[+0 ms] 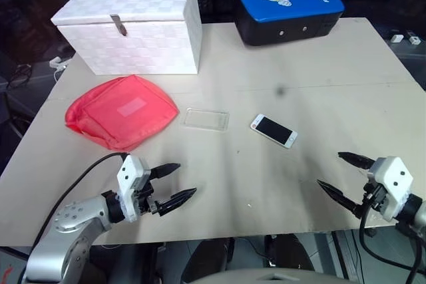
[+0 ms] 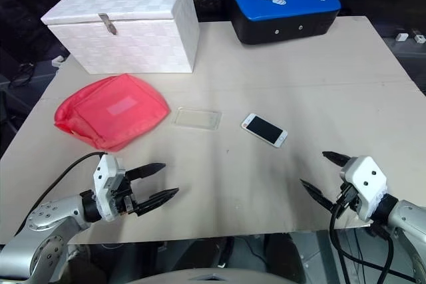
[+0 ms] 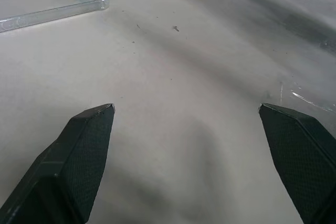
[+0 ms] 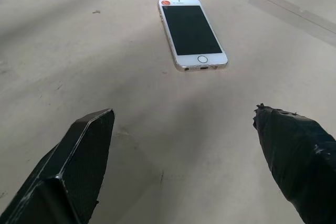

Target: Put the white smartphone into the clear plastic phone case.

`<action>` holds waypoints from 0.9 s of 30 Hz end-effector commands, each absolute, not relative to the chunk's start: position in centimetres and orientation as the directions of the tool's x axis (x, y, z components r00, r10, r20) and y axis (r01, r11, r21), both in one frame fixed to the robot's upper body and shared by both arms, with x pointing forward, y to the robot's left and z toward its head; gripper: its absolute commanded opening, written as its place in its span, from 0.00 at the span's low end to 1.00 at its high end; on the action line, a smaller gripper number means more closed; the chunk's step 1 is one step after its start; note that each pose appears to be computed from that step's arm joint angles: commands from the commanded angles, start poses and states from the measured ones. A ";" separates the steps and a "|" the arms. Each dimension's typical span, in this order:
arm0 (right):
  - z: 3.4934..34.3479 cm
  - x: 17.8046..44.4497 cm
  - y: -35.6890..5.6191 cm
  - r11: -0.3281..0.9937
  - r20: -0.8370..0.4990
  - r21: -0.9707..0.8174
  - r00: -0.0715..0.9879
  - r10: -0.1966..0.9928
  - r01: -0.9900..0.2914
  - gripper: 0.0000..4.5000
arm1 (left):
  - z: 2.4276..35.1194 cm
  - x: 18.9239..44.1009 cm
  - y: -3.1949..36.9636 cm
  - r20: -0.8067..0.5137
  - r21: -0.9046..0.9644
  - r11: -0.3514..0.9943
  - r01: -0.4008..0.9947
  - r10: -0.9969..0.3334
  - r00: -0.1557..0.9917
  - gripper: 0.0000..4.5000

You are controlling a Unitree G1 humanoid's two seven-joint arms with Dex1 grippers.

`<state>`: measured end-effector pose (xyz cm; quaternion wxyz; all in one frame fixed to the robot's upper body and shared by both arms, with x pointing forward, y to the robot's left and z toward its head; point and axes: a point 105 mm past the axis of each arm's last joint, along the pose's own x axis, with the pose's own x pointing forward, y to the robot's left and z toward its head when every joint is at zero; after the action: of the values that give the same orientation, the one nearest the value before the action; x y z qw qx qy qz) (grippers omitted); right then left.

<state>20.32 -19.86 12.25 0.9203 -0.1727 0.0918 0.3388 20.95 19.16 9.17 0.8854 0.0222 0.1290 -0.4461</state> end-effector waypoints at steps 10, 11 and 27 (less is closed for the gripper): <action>17.0 19.9 -12.4 0.533 -0.129 -0.274 0.580 0.804 -0.800 1.00 | 12.4 30.7 19.1 -0.263 0.101 0.657 0.747 -0.706 0.657 1.00; 17.0 19.7 -12.1 0.512 -0.140 -0.263 0.558 0.818 -0.817 1.00 | 12.5 31.2 18.9 -0.275 0.108 0.629 0.770 -0.726 0.631 1.00; 17.2 18.8 -12.0 0.537 -0.166 -0.293 0.595 0.786 -0.791 1.00 | 9.5 36.9 16.8 -0.594 0.173 0.171 0.970 -0.767 0.241 0.20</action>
<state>19.22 -12.17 16.22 0.8721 -0.1621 0.0272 0.4608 37.91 16.28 10.70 0.7652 0.2715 0.1647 -0.5601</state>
